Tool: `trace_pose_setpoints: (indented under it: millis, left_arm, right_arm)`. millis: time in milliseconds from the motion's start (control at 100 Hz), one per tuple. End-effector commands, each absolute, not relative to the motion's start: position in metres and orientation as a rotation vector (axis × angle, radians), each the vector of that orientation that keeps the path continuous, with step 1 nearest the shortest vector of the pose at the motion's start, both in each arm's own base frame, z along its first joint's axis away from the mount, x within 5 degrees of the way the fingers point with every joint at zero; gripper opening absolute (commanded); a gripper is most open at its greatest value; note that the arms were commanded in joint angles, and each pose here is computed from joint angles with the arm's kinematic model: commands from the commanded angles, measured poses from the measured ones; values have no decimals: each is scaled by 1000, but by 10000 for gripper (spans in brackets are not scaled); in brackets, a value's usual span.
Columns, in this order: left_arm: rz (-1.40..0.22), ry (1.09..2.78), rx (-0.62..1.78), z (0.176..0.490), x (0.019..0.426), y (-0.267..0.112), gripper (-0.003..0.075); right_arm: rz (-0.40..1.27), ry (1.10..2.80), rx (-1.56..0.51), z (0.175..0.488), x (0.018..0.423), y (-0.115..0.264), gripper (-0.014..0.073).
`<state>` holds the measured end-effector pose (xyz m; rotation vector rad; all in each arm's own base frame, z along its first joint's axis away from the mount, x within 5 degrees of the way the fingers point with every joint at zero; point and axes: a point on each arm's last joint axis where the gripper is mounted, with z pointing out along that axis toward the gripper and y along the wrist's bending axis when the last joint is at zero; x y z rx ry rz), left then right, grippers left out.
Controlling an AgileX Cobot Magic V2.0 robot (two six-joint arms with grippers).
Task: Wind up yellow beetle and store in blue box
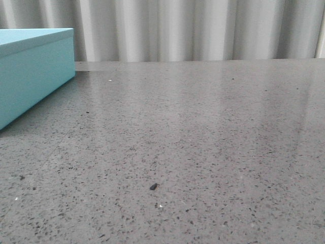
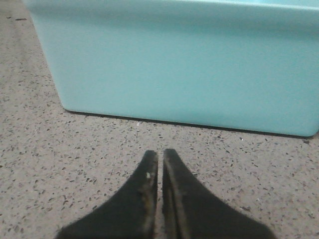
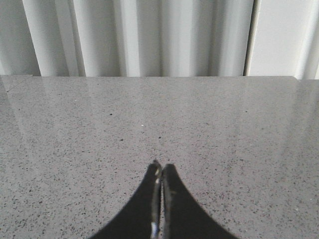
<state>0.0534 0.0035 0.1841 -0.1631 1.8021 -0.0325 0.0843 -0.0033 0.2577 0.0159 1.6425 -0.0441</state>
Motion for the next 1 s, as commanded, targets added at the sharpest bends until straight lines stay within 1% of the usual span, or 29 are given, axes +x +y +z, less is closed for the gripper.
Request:
trace_pose_setpoints:
  millis: [0, 390, 460, 530, 630, 750, 780, 790, 870, 990]
  left_arm:
    - [-52, 1751, -176, 181, 53, 3, -21]
    - [-52, 1751, -176, 181, 53, 3, -21]
    - [-52, 1751, -176, 181, 53, 3, -21]
    - [-52, 1751, -176, 181, 53, 3, -21]
    - [-52, 1751, -176, 181, 53, 3, -21]
    - [-52, 1751, -176, 181, 53, 3, -21]
    - [-52, 1751, -176, 181, 53, 3, -21]
    - [-52, 1751, -176, 181, 53, 3, -21]
    - [-52, 1751, -176, 181, 53, 3, -21]
    - [-52, 1751, -176, 181, 53, 3, -21]
  right_arm:
    - [-41, 1547, 2, 273, 85, -2, -62]
    - [-41, 1545, 1, 273, 85, -2, -62]
    - [-40, 1550, 1, 269, 85, -2, -62]
    - [-39, 1556, 0, 258, 83, -2, -62]
    - [-35, 1568, -3, 233, 78, -1, -62]
    - [-26, 1510, -12, 207, 72, 0, -62]
    - [-28, 1520, -10, 207, 70, 0, -62]
    - [-31, 1550, -7, 204, 70, -1, -62]
    - [-37, 1551, -2, 202, 65, -1, -62]
    - [-51, 1597, 14, 194, 55, -3, -62]
